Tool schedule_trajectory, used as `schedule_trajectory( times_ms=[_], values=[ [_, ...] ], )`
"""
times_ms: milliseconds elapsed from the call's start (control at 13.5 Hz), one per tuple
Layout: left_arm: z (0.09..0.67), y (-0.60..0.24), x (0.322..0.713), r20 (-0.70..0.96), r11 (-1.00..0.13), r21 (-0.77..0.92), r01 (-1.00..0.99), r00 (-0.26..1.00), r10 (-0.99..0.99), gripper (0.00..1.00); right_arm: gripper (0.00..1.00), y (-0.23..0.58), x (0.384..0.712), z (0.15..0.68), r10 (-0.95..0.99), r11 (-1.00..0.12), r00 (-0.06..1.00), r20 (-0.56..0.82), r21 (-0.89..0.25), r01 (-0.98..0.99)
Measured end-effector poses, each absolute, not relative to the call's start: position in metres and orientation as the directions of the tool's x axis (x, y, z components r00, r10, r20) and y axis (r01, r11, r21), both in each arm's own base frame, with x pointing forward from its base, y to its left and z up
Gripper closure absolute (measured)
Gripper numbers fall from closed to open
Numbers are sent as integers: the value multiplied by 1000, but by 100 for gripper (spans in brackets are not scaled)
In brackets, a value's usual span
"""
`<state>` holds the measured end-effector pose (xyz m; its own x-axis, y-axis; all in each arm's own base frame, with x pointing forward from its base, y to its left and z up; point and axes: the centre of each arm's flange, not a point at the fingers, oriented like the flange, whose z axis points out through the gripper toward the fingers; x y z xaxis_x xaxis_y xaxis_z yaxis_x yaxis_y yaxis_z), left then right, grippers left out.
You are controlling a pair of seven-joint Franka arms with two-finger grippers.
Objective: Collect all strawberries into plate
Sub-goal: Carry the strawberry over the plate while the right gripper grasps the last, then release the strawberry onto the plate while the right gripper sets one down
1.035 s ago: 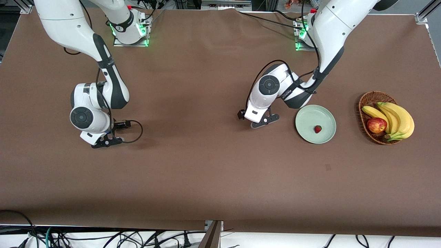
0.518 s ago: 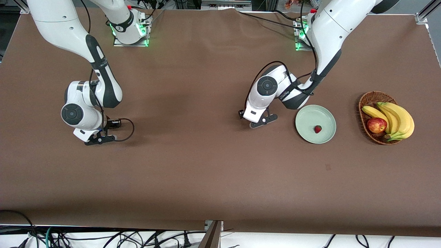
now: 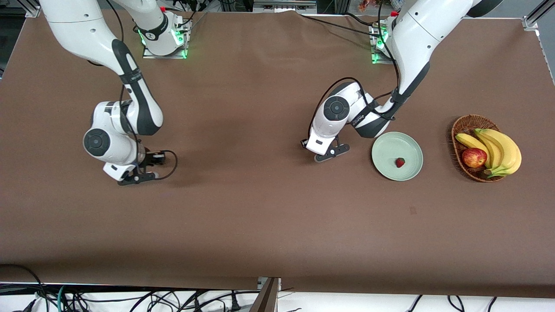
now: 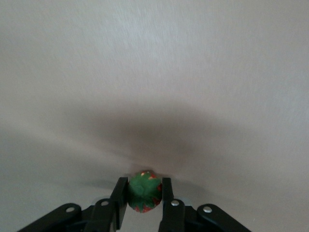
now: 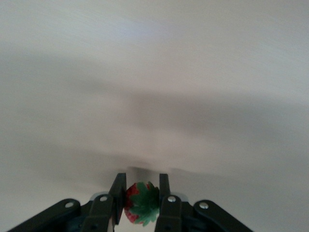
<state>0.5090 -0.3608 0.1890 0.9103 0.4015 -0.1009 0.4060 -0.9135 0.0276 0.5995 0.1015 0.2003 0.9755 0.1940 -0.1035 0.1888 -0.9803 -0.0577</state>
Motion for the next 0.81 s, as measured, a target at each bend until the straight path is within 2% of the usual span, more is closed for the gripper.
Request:
schedule_trajectory(
  times_ms=[222,518,813],
  values=[
    [219,-325,538,-77,-920,-37,389,917,391,67,68,185,587,207,104,-989,989,-106,-120,91],
    [268,-241,573,-80,-966,-116,232,967,242,67,68,317,561,231,-136,-977,985,-106,-151,-151],
    [274,-161,593,-173,-998,-56,42,984,51,67,68,483,519,252,-309,-922,945,-107,-211,-325]
  ],
)
